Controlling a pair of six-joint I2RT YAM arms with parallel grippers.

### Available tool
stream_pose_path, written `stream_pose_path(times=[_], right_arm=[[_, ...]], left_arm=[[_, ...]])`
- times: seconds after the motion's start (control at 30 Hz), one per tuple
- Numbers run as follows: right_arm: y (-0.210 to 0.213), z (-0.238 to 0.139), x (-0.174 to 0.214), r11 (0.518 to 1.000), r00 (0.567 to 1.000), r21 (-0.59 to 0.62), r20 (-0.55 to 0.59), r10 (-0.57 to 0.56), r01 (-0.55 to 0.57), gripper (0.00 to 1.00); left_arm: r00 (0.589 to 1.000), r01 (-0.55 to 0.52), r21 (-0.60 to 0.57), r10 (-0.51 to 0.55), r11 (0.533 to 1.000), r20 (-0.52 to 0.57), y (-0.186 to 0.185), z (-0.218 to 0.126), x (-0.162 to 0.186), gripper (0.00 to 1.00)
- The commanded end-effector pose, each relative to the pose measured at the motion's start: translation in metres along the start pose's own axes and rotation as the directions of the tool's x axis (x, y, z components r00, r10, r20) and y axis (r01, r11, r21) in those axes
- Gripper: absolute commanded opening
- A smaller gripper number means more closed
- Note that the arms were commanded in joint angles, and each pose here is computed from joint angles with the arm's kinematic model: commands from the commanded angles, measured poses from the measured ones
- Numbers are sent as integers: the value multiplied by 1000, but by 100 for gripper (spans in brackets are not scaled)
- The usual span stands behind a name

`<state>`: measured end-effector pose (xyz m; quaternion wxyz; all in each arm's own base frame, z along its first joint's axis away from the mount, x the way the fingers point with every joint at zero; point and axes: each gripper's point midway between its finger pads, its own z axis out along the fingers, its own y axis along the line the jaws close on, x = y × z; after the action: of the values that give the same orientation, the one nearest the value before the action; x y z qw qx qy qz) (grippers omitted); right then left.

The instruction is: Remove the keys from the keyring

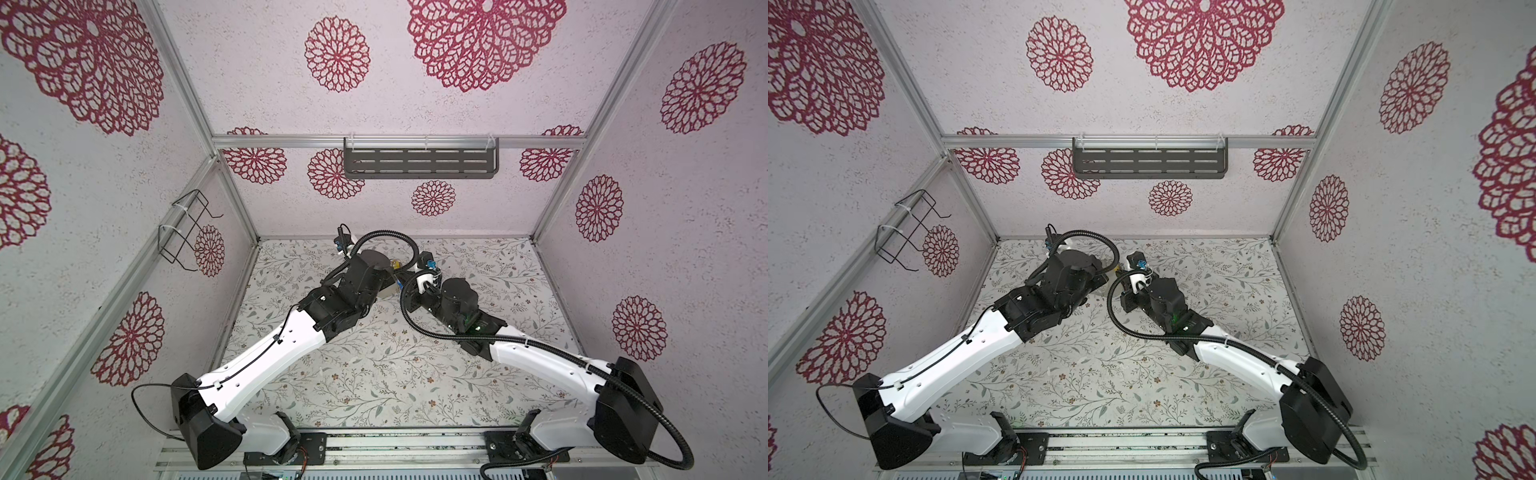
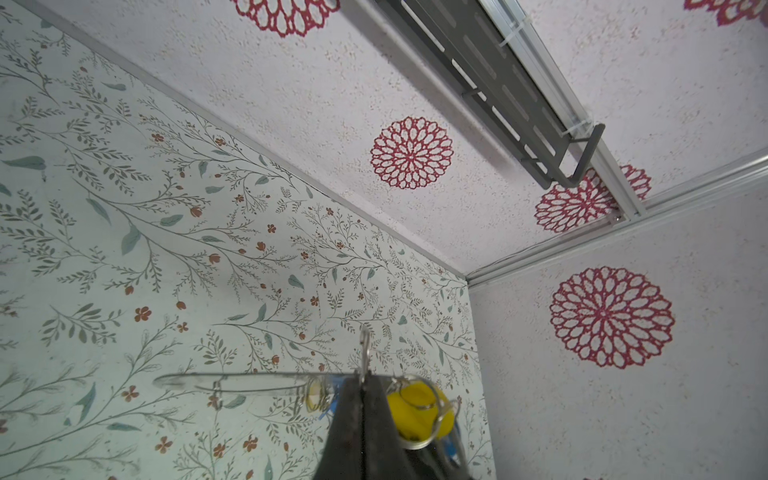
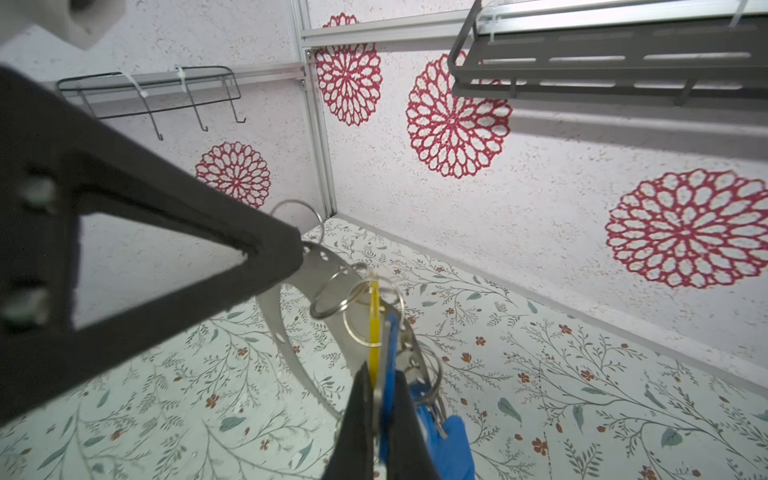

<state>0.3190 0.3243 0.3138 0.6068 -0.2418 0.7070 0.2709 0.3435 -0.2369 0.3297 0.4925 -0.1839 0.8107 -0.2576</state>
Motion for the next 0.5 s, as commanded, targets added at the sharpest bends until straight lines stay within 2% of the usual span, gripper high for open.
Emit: stream_pose_path(times=[0.0, 0.17, 0.23, 0.3, 0.33, 0.4, 0.47], right_arm=[[6, -20, -7, 994, 993, -95, -112, 47, -58, 0], [0, -36, -5, 970, 963, -166, -234, 136, -177, 0], [1, -39, -5, 958, 948, -185, -273, 164, -219, 0], [-1, -38, -3, 950, 927, -173, -321, 196, -261, 0], [-2, -37, 1, 947, 916, -165, -345, 204, -274, 0], [-3, -34, 13, 943, 889, -141, -398, 225, -302, 0], [-4, -32, 24, 939, 869, -122, -432, 242, -322, 0]], left_arm=[[989, -140, 173, 129, 975, 72, -20, -15, -16, 0], [968, -249, 301, 229, 920, 101, -8, -24, -7, 0], [954, -299, 326, 283, 897, 98, -2, -24, 0, 5], [932, -359, 334, 354, 871, 80, 5, -20, 9, 14], [918, -391, 332, 390, 858, 73, 7, -19, 13, 23], [863, -493, 317, 501, 810, 60, 16, -16, 24, 37], [813, -567, 302, 581, 767, 50, 25, -14, 33, 44]])
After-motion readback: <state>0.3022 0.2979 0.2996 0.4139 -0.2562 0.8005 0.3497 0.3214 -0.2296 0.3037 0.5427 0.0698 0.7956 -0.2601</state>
